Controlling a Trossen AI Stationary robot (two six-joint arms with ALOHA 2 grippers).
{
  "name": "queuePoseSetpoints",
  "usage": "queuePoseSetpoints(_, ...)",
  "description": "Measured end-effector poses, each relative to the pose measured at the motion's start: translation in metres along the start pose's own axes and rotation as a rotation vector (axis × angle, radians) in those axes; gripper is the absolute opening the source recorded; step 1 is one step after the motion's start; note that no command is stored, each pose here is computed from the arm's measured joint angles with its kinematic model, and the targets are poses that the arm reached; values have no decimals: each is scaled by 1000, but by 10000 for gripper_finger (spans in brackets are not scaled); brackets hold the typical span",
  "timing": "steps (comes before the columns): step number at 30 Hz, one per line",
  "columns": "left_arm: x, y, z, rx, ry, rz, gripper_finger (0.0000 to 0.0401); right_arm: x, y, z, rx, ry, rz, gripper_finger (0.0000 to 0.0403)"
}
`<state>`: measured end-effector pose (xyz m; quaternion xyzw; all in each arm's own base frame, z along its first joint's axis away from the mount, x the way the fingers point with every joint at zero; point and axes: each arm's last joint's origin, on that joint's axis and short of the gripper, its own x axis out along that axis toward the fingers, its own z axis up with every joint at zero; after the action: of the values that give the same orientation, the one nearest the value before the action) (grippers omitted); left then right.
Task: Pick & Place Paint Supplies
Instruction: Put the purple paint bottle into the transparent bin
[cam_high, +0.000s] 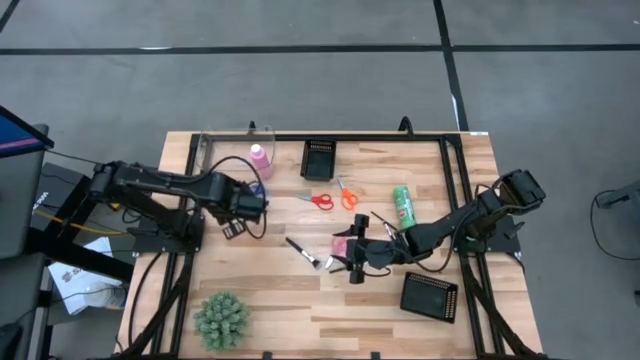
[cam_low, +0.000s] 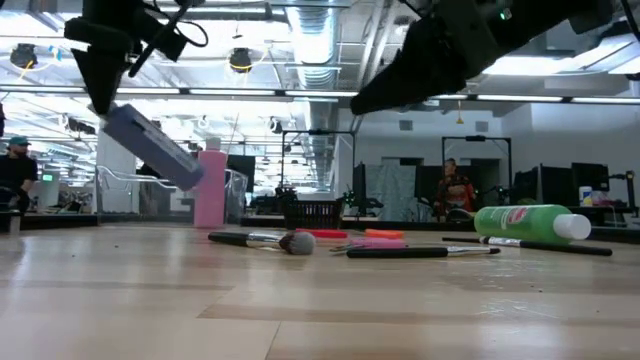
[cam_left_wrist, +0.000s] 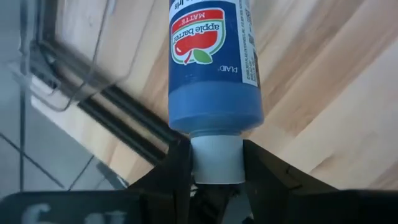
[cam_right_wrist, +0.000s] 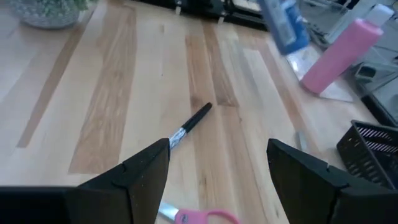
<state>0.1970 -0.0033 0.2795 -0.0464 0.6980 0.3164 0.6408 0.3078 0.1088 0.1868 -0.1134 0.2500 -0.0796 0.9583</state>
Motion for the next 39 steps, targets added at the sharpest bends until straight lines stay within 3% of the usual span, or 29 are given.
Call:
queuePoseSetpoints(3, -2, 5, 7, -9, 0, -45, 107, 0, 1, -1, 4, 1, 8, 258)
queuePoseSetpoints(11, -2, 27, 21, -43, 0, -29, 107, -4, 8, -1, 2, -7, 57, 258)
queuePoseSetpoints(15, -15, 32, 21, -29, -45, -107, 107, -6, 12, -1, 8, -9, 91, 258)
queuePoseSetpoints(17, -22, 32, 22, -26, -98, -160, 107, -7, 13, -1, 7, -8, 96, 258)
queuePoseSetpoints(22, -44, 38, 23, -91, -380, -377, 107, -8, 15, -1, 22, -5, 102, 258)
queuePoseSetpoints(25, -56, 46, 18, -133, -525, -448, 107, -9, 17, -2, 29, -3, 113, 258)
queuePoseSetpoints(27, -56, 52, 12, -154, -526, -447, 107, -9, 18, -2, 33, -4, 121, 258)
queuePoseSetpoints(33, -28, 51, 3, -155, -320, -388, 107, -10, 18, -1, 32, -11, 120, 258)
queuePoseSetpoints(39, -4, 28, 18, -55, -151, -366, 107, 0, 3, 8, 24, -87, 58, 258)
